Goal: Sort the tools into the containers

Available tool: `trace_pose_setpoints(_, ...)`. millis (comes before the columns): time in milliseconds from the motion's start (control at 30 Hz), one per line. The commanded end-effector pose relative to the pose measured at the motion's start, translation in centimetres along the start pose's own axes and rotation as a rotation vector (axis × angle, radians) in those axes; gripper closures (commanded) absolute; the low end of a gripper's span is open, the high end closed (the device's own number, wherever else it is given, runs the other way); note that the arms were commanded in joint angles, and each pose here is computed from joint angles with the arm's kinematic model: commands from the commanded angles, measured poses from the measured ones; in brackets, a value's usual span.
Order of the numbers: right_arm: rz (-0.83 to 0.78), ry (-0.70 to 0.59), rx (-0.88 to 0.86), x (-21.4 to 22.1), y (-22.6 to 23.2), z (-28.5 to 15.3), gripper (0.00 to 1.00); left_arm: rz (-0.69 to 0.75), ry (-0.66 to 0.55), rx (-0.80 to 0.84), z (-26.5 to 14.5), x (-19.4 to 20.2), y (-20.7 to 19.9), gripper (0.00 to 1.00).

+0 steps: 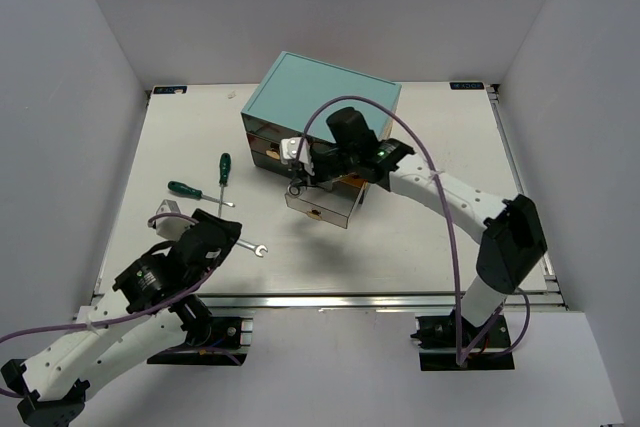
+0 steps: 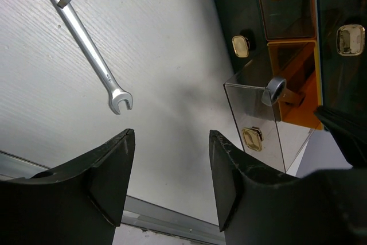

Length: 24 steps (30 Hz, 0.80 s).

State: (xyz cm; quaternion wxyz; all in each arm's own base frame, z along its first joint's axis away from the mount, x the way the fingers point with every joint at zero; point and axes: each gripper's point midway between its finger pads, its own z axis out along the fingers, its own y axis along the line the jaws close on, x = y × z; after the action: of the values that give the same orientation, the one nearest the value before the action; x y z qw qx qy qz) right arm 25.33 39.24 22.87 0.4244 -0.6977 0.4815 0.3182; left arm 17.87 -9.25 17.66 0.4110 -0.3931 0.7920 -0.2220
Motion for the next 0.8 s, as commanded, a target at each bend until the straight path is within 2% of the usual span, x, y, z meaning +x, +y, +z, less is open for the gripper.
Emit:
trace_pose_setpoints(0,0.018,-0.007,0.108,-1.9,-2.3,2.2,1.0,-0.004,-0.007,0.0,0.3,0.1,0.1,0.36)
trace_pose_setpoints(200,0.066,0.065,0.124,0.4,-3.0,4.4,1.0,-0.007,-0.013,-0.001,0.2,-0.1,0.1,0.36)
trace_pose_setpoints(467,0.054,0.184,0.14,3.7,-2.7,3.9,1.0,-0.003,-0.007,-0.005,0.5,0.2,0.3,0.36)
trace_pose_setpoints(633,0.047,0.175,0.15,3.5,-2.5,3.0,1.0,0.0,-0.006,-0.009,0.6,0.3,0.4,0.36)
trace_pose_setpoints(700,0.058,0.123,0.145,1.8,-2.6,2.4,1.0,-0.003,-0.007,-0.005,0.6,0.3,0.3,0.36)
trace_pose_setpoints(733,0.068,0.079,0.132,0.7,-2.5,2.2,0.98,-0.001,-0.009,-0.01,0.7,0.3,0.4,0.36)
trace_pose_setpoints(767,0.067,0.039,0.135,-0.6,-2.7,1.8,0.8,-0.002,-0.009,-0.007,0.8,0.4,0.3,0.36)
